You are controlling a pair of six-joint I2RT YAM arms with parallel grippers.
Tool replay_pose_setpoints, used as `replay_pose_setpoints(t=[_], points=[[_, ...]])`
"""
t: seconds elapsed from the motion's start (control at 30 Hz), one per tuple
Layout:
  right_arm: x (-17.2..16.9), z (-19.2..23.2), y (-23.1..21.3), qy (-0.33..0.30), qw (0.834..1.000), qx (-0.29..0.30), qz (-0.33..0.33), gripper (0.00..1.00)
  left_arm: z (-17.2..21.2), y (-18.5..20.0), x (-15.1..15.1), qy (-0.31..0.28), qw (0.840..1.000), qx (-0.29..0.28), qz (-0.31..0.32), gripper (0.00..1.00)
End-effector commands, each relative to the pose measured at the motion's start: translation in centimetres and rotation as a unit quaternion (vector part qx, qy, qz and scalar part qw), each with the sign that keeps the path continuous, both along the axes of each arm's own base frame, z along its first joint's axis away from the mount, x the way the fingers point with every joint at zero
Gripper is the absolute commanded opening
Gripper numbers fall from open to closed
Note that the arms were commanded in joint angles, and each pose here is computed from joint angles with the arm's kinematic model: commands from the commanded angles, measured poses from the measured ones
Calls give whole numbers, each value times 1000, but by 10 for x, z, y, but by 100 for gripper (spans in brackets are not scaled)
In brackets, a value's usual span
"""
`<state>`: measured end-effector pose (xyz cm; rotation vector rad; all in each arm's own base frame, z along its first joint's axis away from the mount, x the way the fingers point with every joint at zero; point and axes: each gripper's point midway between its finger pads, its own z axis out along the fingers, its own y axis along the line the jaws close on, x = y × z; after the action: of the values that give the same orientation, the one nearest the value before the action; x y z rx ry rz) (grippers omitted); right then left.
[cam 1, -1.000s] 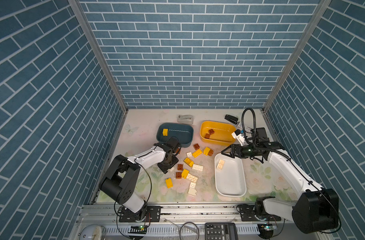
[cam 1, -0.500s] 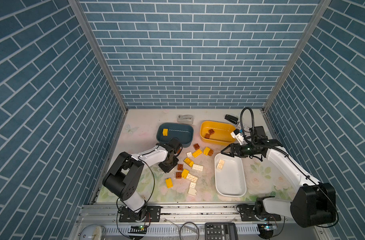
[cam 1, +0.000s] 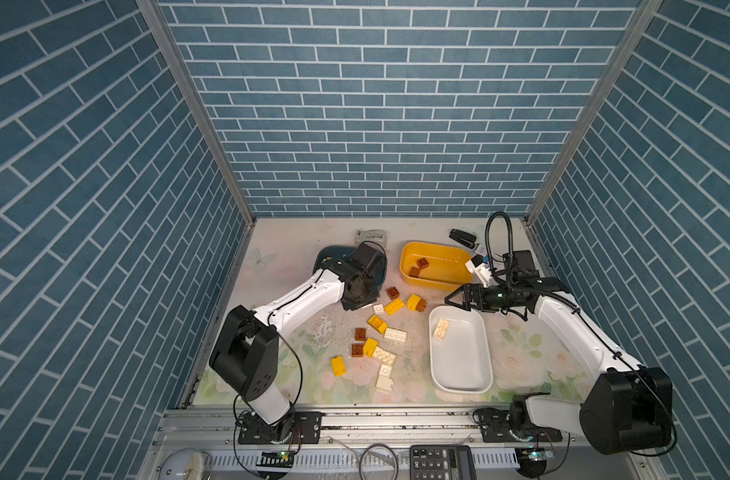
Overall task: Sort the legos into containers by color
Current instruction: 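Carry the small white brick with the left gripper into the white tray and release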
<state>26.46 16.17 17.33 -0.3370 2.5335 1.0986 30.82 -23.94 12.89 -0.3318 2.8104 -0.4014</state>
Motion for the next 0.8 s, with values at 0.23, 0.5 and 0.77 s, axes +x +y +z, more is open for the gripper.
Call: replay_pose_setpoints(t=[0.23, 0.5, 0.77], points=[[4, 4, -31, -37, 999, -25, -31, 98, 9, -112, -40, -8, 966, -21, -256, 28], [8, 5, -39, -47, 997, -30, -45, 98, -6, -156, -88, 9, 941, -23, -337, 28], [5, 5, -43, -48, 997, -36, -52, 99, -18, -181, -108, 10, 937, -25, -349, 31]])
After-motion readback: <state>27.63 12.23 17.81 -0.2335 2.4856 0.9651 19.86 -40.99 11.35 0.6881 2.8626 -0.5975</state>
